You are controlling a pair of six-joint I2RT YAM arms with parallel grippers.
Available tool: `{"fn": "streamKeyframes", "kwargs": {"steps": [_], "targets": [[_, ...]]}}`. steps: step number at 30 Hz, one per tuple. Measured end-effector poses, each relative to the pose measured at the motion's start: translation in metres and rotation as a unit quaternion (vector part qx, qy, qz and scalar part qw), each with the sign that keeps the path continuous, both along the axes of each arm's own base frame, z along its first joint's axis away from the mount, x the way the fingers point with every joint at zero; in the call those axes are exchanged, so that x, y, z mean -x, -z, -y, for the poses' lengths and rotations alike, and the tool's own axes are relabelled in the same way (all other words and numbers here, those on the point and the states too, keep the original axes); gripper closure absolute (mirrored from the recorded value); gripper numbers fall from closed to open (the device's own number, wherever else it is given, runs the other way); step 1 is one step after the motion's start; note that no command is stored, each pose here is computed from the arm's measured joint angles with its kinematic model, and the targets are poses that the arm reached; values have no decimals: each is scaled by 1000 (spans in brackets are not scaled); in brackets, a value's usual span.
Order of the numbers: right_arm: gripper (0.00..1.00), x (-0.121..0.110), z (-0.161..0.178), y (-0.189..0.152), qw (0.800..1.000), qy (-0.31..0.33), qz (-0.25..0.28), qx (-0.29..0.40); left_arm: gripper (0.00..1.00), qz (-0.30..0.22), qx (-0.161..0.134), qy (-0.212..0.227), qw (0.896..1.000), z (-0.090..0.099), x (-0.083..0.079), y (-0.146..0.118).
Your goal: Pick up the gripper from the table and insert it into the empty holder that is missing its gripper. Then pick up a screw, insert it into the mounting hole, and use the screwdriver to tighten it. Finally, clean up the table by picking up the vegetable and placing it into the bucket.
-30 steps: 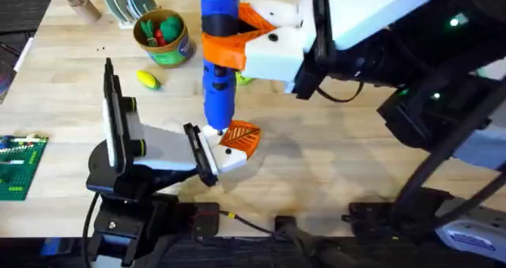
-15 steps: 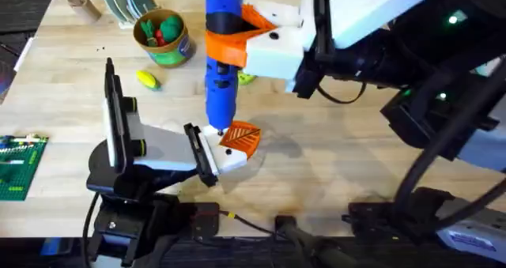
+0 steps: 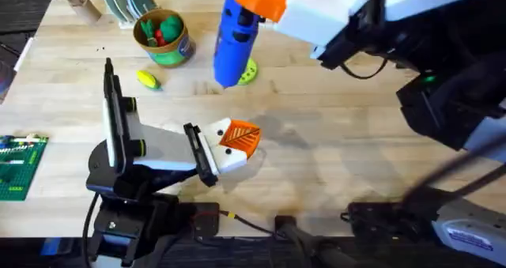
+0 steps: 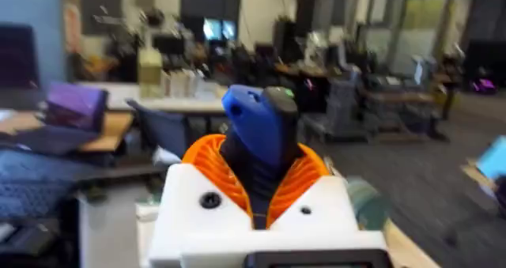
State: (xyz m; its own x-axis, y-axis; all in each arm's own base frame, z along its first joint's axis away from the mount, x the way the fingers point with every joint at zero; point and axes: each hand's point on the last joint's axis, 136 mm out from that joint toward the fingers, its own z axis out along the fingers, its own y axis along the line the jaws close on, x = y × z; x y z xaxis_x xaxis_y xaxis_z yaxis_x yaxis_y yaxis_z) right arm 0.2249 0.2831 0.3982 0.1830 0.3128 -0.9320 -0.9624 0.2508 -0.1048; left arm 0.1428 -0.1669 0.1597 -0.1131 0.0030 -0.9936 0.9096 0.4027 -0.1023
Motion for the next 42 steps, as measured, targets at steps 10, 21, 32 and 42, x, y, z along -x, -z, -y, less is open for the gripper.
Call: {"fn": "streamKeyframes", "kwargs": {"steps": [10, 21, 32, 42], "targets": [[937, -112, 70, 113, 942, 250, -14, 224, 997, 0, 0, 0, 1000, 0, 0, 0], [937, -163, 142, 239, 760, 343, 90, 545, 997, 0, 0, 0, 1000, 0, 0, 0], [938, -157, 147, 328, 680, 243, 122, 681, 997, 0, 0, 0, 1000, 0, 0, 0], [455, -143, 140, 353, 661, 191, 111, 717, 997, 0, 0, 0, 1000, 0, 0, 0]]}}
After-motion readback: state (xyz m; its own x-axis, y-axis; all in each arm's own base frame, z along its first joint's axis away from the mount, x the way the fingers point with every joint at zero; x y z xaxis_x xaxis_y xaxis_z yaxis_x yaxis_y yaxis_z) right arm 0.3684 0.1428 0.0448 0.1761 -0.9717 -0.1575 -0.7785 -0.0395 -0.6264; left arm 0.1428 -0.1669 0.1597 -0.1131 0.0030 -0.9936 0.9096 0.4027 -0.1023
